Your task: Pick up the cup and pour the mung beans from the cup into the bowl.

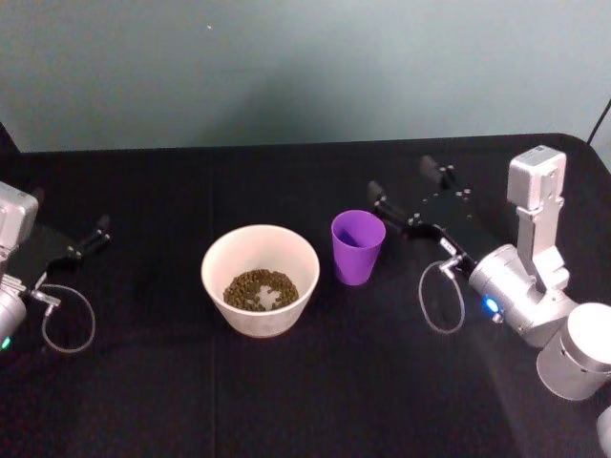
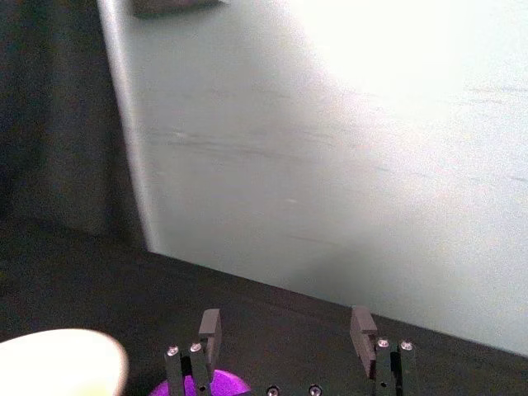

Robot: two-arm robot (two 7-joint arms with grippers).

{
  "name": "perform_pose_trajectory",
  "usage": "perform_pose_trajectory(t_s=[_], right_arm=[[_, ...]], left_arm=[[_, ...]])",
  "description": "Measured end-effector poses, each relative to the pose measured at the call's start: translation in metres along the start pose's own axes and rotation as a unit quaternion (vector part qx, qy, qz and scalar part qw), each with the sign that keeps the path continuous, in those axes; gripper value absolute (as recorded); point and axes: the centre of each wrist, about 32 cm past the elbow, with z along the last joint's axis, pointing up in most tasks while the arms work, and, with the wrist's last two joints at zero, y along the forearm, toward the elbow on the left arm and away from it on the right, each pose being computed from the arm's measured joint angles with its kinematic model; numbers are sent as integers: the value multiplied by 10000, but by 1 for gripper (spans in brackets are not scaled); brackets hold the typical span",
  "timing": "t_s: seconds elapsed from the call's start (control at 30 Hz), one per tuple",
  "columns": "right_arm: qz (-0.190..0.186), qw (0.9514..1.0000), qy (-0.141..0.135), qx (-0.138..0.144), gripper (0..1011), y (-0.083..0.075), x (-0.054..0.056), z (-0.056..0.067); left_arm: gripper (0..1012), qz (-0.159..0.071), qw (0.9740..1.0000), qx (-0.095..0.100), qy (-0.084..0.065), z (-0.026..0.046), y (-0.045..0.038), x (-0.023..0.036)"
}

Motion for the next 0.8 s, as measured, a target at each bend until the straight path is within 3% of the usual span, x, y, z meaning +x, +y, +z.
perform_pose_trajectory(t_s=[0.03, 0.27, 0.8], right_arm=[[-225, 9997, 26, -63, 1004, 1, 6, -5], [-844, 9960, 42, -274, 1004, 1, 33, -72], [-992, 9946, -80, -292, 1004, -5, 31, -103]], left_arm=[[1000, 0, 10000, 0, 0, 0, 0, 0], [1000, 0, 10000, 0, 0, 0, 0, 0], [1000, 0, 10000, 0, 0, 0, 0, 0]])
